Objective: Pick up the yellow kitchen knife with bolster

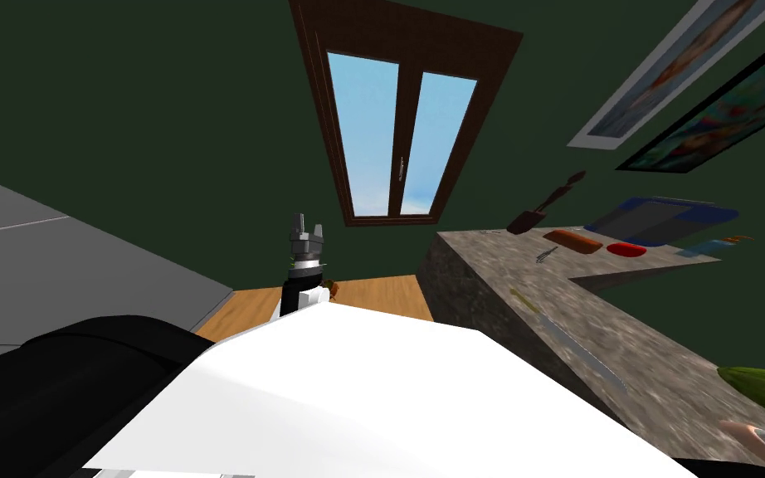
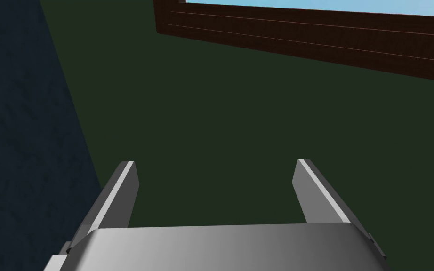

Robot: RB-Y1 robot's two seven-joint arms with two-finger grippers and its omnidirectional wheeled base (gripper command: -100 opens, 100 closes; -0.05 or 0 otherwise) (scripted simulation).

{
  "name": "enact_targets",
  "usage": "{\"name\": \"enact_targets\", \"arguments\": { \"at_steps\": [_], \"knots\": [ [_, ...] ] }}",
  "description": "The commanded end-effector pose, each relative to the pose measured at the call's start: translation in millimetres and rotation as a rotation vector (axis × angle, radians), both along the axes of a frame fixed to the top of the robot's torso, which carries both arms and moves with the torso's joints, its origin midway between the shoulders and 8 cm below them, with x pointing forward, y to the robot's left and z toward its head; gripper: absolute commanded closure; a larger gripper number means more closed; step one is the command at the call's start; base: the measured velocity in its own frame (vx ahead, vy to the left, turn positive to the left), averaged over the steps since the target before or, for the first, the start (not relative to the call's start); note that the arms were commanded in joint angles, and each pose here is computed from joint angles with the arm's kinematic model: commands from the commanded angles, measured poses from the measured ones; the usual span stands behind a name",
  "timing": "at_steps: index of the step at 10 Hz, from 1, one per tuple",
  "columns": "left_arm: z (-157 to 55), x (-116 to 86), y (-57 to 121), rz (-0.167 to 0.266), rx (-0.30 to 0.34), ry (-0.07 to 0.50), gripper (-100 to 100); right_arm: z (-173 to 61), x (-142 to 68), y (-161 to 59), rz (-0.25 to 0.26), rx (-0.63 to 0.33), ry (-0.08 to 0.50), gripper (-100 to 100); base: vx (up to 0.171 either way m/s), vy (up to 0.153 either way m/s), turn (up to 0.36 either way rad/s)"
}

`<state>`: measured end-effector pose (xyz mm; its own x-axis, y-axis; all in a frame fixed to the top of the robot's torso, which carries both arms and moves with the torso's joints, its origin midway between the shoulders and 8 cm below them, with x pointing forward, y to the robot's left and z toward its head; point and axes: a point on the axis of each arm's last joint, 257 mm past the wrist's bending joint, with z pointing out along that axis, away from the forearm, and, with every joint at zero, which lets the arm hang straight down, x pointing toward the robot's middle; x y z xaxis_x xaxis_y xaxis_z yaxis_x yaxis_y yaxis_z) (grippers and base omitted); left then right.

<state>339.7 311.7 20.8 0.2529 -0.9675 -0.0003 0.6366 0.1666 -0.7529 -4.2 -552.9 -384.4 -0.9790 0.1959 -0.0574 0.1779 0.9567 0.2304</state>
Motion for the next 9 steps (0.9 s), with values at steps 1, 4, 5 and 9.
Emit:
{"name": "enact_targets", "arguments": {
  "at_steps": [1,4,5,9],
  "knots": [
    [0,0,0.0,0.000,0.000,0.000,0,9,-5,-20,0.029,-0.043,0.025,-100,0.070,0.009,0.079],
    [0,0,0.0,0.000,0.000,0.000,0,37,-24,-73,0.105,-0.159,0.100,-100,0.104,-0.011,0.143],
    [0,0,0.1,0.000,0.000,0.000,0,51,-30,-94,0.138,-0.207,0.132,-100,0.111,-0.022,0.112],
    [0,0,0.0,0.000,0.000,0.000,0,84,-42,-135,0.215,-0.297,0.199,-100,0.100,-0.054,0.142]
  ]
}}
